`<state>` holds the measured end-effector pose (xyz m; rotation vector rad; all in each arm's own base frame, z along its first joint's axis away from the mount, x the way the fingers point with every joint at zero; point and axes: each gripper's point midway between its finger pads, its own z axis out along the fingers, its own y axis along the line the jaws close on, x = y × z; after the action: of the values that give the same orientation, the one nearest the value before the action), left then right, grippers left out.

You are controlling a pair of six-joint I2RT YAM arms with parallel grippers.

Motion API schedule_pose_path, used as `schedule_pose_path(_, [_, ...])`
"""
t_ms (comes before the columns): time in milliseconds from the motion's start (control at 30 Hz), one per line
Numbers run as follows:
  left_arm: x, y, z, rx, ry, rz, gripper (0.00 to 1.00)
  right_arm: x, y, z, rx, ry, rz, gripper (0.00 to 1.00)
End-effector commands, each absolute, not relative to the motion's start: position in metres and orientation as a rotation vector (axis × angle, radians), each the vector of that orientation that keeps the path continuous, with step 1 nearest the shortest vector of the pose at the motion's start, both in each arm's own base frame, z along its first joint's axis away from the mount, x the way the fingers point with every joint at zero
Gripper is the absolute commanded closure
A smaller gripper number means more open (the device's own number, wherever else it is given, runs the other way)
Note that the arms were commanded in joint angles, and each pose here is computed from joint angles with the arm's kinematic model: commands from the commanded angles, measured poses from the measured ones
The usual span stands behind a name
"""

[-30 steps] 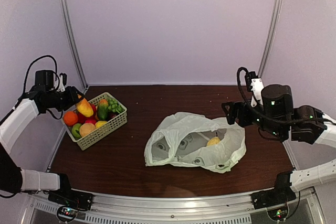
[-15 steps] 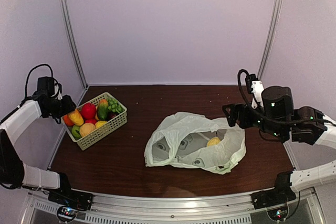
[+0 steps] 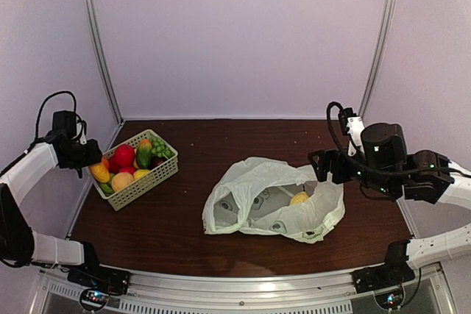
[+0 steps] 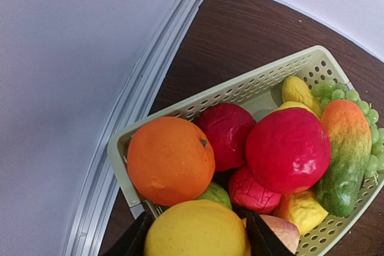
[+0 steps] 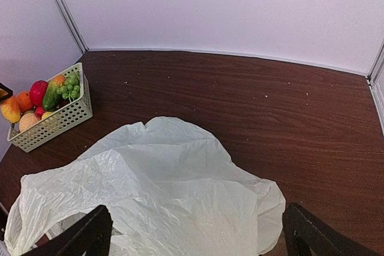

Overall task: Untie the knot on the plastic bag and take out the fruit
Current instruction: Place the fake fruit in the bin.

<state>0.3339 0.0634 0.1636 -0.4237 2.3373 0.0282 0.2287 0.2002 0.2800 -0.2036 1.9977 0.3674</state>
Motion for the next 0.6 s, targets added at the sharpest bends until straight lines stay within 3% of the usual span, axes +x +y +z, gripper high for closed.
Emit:
schedule_pose_path(0, [0.339,0.058,0.152,-0.362,2.365,-0.011,0.55,0.229,0.203,0.273,-0.192,2.013,0.387,0.01])
schedule_pose_path(333, [0.348,0.061,0.136,-0.333,2.43,0.015,0.51,0.226,0.2,0.275,-0.172,2.008,0.412,0.01])
schedule_pose_path(567, [0.348,0.057,0.135,-0.327,2.435,-0.012,0.29,0.227,0.2,0.275,-0.169,2.009,0.411,0.01])
